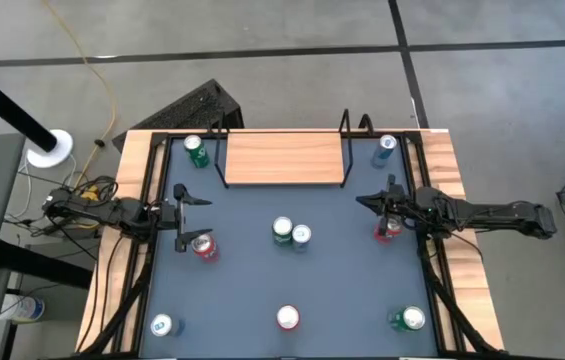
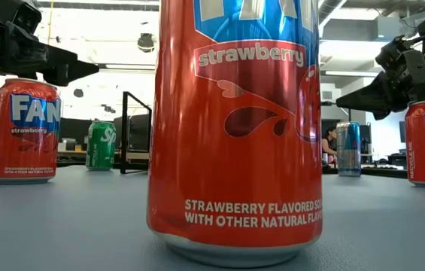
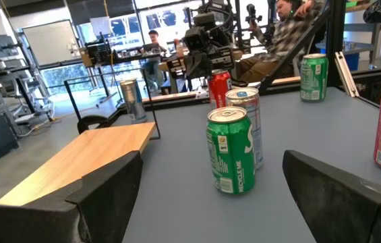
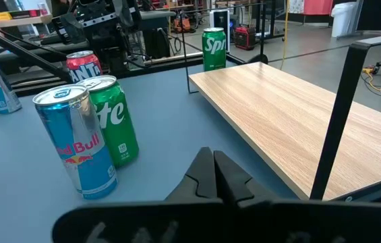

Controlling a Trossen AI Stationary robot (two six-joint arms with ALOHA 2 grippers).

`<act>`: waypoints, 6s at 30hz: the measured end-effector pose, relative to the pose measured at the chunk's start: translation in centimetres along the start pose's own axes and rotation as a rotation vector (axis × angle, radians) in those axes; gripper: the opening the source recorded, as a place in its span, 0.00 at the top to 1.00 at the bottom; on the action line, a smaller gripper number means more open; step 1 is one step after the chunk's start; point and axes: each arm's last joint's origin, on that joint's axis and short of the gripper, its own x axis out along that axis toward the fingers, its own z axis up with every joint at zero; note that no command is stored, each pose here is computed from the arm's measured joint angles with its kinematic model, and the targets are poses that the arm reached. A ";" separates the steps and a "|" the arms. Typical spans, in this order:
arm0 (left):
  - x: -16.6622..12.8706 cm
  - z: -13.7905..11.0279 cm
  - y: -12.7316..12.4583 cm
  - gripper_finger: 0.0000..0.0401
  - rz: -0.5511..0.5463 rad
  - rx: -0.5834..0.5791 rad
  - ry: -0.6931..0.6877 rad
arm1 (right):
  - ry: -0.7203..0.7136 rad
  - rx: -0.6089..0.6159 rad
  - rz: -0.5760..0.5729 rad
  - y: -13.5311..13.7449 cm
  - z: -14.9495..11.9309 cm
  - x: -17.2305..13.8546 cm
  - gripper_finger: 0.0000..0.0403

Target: Place canned beverage on shelf

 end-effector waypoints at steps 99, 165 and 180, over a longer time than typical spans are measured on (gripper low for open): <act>0.0 0.0 0.0 0.13 0.000 -0.112 0.000 | -0.038 0.007 -0.002 0.0 0.4 0.0 1.00; 5.5 6.7 -1.1 0.13 -0.115 0.046 0.238 | 0.028 -0.204 0.322 10.2 10.0 8.4 1.00; 11.7 4.9 -1.0 0.13 -0.018 0.130 0.140 | 0.133 -0.328 0.345 12.7 8.9 11.8 1.00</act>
